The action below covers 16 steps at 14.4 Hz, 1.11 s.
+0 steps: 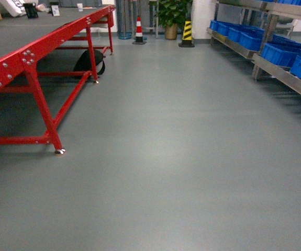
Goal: Sort blue parts and orange caps into right shelf containers
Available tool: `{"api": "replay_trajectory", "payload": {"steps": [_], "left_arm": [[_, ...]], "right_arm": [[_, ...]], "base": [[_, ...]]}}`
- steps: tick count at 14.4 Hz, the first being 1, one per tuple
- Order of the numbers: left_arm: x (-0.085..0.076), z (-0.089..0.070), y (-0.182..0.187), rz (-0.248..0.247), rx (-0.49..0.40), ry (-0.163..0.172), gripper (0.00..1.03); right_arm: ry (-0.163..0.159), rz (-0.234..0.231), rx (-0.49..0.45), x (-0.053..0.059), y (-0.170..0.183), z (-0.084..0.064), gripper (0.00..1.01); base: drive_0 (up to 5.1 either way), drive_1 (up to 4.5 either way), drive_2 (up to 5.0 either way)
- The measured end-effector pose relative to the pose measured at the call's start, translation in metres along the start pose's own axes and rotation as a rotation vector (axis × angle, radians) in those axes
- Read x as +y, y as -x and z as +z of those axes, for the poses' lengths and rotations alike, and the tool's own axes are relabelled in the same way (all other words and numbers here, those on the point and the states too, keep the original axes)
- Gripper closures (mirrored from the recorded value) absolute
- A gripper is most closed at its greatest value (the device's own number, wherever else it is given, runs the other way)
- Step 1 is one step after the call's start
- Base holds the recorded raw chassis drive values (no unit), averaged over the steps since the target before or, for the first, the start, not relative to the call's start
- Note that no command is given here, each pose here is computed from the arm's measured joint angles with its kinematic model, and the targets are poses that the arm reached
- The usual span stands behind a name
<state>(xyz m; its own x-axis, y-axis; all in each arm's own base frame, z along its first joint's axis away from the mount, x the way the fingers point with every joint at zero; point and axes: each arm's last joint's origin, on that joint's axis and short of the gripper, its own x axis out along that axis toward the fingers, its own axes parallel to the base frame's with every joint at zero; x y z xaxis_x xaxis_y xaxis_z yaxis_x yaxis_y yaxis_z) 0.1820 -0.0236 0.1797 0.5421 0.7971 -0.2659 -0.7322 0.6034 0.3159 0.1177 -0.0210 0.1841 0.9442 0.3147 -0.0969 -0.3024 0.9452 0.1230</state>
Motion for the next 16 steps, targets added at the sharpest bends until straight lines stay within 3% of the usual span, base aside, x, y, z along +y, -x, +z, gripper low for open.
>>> {"api": "replay_trajectory", "payload": {"steps": [4, 13, 16], "left_arm": [[-0.0003, 0.0001, 0.0000, -0.002, 0.000, 0.001, 0.58], [-0.0003, 0.0001, 0.0001, -0.002, 0.001, -0.002, 0.58], [-0.0002, 0.0003, 0.0001, 0.000, -0.001, 0.000, 0.58]], "right_arm": [[-0.005, 0.000, 0.006, -0.0001, -0.0001, -0.0007, 0.60], [-0.003, -0.003, 0.004, -0.0001, 0.0000, -0.0004, 0.60], [-0.002, -0.001, 0.003, 0.0000, 0.0000, -0.0003, 0.60]], "base": [[4.7, -3.72, -1.2], [0.0, 0.00, 0.0], [0.1, 4.09, -4.0]]}}
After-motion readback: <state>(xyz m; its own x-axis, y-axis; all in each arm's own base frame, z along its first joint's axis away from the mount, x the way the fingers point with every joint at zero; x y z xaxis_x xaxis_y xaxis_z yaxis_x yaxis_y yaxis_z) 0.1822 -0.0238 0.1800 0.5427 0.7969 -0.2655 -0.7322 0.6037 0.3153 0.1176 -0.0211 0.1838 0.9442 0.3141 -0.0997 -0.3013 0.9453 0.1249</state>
